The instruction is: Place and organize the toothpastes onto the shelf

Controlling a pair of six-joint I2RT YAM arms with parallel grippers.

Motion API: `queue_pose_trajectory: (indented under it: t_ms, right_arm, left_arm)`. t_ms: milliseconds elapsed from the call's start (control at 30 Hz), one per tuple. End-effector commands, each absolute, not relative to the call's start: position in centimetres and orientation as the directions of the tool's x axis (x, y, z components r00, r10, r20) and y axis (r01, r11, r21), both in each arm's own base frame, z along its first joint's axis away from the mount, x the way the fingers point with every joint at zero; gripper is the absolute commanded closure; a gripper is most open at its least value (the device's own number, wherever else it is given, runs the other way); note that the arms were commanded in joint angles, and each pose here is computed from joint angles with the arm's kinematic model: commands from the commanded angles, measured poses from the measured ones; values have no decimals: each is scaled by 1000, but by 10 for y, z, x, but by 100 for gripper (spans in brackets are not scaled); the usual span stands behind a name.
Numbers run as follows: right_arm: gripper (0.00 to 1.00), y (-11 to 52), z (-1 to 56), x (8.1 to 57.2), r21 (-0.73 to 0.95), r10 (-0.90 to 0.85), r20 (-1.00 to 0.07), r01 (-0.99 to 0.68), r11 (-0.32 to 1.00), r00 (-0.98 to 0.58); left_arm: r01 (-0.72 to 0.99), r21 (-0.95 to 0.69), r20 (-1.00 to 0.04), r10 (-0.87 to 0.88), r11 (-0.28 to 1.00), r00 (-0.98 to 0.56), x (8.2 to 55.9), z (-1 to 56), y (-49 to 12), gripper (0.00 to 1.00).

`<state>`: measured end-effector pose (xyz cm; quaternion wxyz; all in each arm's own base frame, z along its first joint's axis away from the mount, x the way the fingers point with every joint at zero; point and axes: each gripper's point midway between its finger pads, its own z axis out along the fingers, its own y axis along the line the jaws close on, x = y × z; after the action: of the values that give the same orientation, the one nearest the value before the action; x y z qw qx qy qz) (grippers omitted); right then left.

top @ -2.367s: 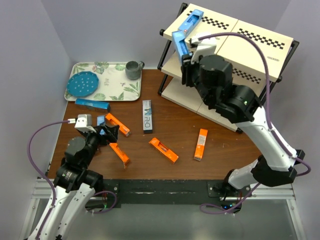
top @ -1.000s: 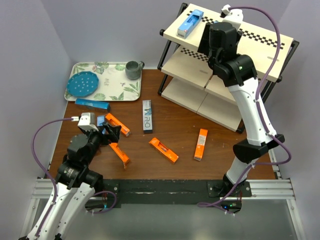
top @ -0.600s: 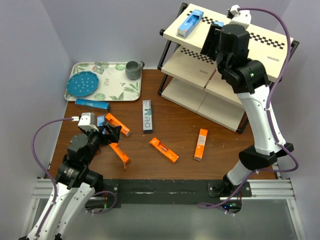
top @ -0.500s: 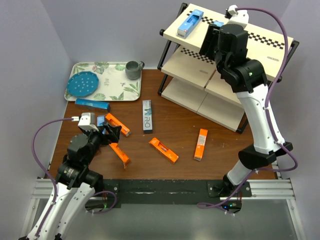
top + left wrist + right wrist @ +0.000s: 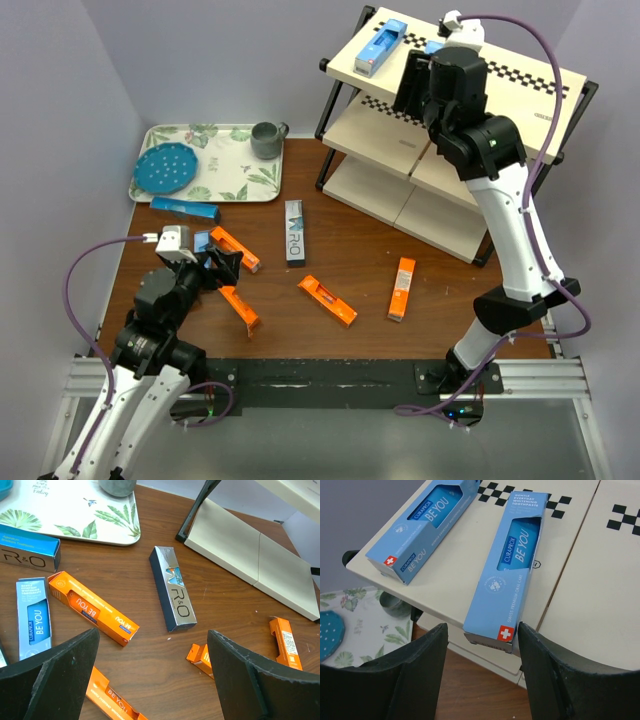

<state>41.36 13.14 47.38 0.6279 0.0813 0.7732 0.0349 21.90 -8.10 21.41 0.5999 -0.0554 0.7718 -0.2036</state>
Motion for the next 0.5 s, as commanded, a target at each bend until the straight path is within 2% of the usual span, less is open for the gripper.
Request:
queue_pose_trajectory:
  t_ms: [0, 200, 467]
  right_arm:
    - [41, 129, 494, 417, 117, 123, -983, 54, 992, -134]
    - [51, 134, 490, 421, 92, 95, -986, 26, 995, -136]
    - [53, 128, 486, 428, 86, 93, -987, 63, 994, -131]
  left_arm:
    - [190, -394, -907, -346, 899, -241, 220, 225, -85, 6]
    - [193, -394, -907, -346, 899, -242, 220, 225, -85, 6]
    - [195, -393, -907, -344, 899, -244, 220, 224, -86, 6]
